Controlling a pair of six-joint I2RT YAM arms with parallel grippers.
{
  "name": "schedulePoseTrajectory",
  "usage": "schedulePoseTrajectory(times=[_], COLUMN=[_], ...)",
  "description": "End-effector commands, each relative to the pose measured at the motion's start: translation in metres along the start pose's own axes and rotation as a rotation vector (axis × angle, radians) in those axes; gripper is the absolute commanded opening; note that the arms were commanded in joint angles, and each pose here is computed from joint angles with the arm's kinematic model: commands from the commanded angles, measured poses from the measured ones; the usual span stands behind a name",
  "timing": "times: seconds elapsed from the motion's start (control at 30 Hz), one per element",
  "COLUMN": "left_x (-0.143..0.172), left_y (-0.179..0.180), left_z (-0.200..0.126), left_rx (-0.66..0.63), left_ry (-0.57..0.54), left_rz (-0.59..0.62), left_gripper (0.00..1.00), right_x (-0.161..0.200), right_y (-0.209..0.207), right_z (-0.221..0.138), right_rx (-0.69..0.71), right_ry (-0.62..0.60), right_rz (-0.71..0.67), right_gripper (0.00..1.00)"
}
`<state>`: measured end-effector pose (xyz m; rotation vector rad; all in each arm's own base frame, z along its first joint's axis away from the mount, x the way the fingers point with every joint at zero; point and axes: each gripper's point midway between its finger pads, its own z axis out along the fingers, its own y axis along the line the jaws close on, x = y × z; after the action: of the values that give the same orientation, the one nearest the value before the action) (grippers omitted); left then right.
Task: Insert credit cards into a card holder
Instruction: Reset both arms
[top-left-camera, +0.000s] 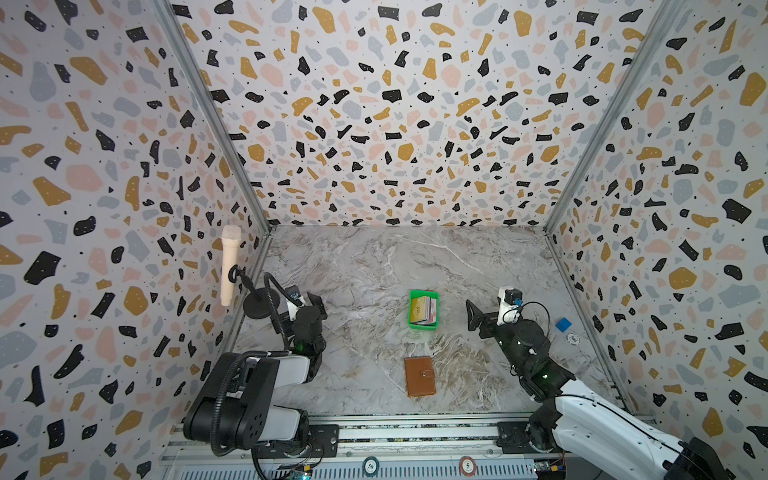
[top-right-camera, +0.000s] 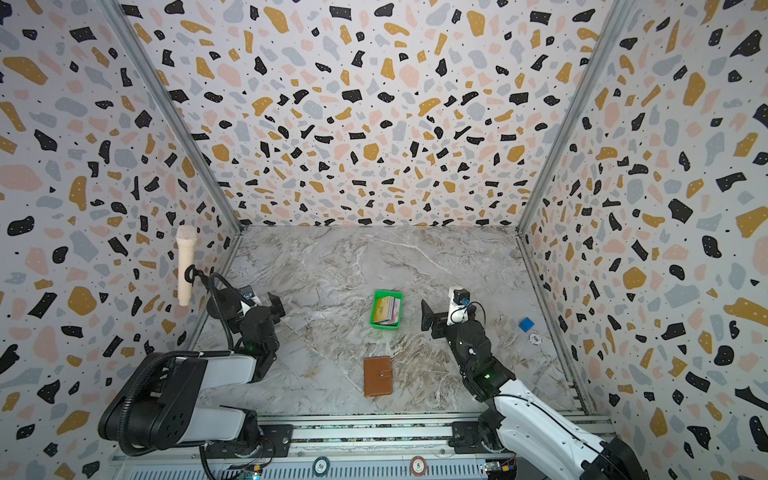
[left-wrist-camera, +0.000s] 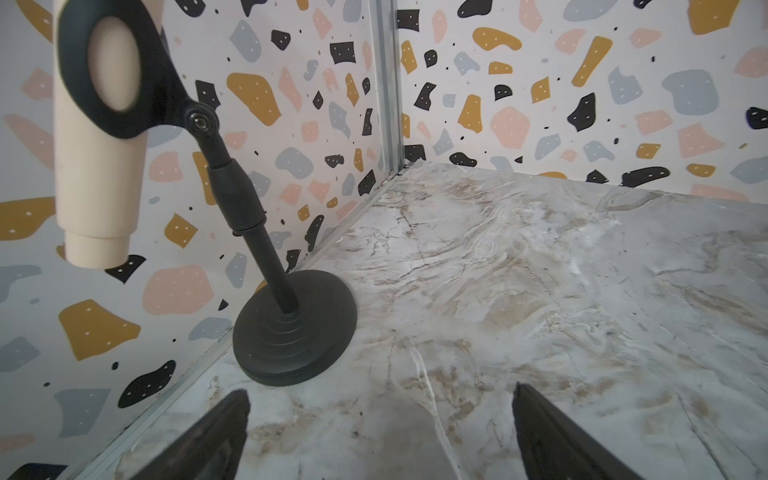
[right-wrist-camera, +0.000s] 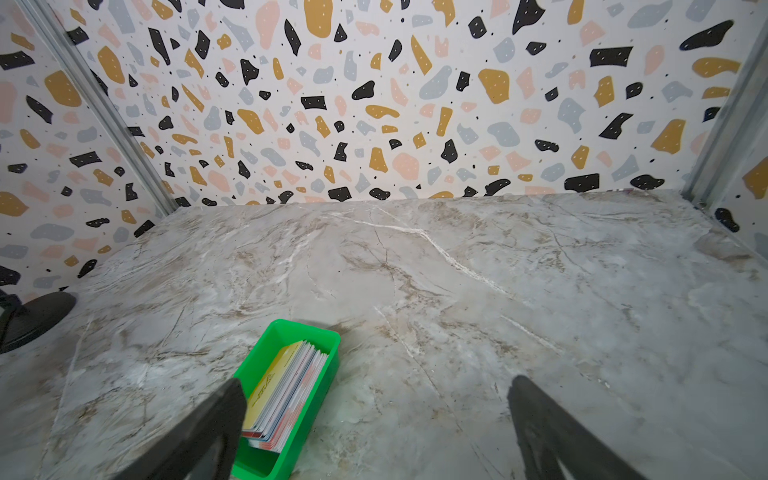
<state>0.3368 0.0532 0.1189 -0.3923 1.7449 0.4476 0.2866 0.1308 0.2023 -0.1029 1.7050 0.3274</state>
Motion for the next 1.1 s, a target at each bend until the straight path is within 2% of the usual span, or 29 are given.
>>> schedulePoseTrajectory(times=[0.0,0.03,0.13,0.3,0.4,0.6,0.67,0.73,0.8,0.87,0.97,1.07], left_x=[-0.015,-0.021,-0.016,-0.015,-0.017,-0.016,-0.016,-0.016,-0.016,-0.017,-0.017,-0.016], left_y=[0.012,0.015,0.005,0.006,0.008,0.007,0.007,0.007,0.007,0.007,0.007,0.007], left_z=[-0.015,-0.018,-0.010,-0.011,-0.012,-0.012,-0.012,-0.012,-0.012,-0.012,-0.012,-0.012], left_rx=[0.009,0.002,0.017,0.014,0.012,0.013,0.013,0.013,0.013,0.013,0.014,0.013], left_ry=[-0.137,-0.177,-0.102,-0.107,-0.120,-0.115,-0.115,-0.114,-0.116,-0.116,-0.116,-0.115], left_rz=[-0.093,-0.108,-0.071,-0.071,-0.079,-0.076,-0.075,-0.075,-0.077,-0.076,-0.076,-0.075], left_gripper=[1.00,1.00,1.00,1.00,1.00,1.00,1.00,1.00,1.00,1.00,1.00,1.00], right_x=[-0.010,-0.011,-0.014,-0.021,-0.011,0.016,0.034,0.030,0.044,0.037,0.050,0.050], right_y=[-0.016,-0.022,-0.044,-0.101,-0.127,-0.146,-0.150,-0.140,-0.144,-0.147,-0.152,-0.155], right_z=[0.000,0.000,0.000,-0.007,-0.006,0.017,0.027,0.032,0.039,0.037,0.048,0.049], right_rx=[0.085,0.116,0.210,0.410,0.496,0.498,0.478,0.423,0.395,0.392,0.397,0.399], right_ry=[-0.048,-0.046,-0.051,-0.122,-0.146,-0.126,-0.080,-0.113,-0.035,-0.111,-0.003,-0.006], right_rz=[-0.042,-0.045,-0.076,-0.083,-0.134,-0.186,-0.180,-0.226,-0.190,-0.202,-0.170,-0.161], right_gripper=[0.99,0.99,0.99,0.99,0.99,0.99,0.99,0.99,0.99,0.99,0.99,0.99])
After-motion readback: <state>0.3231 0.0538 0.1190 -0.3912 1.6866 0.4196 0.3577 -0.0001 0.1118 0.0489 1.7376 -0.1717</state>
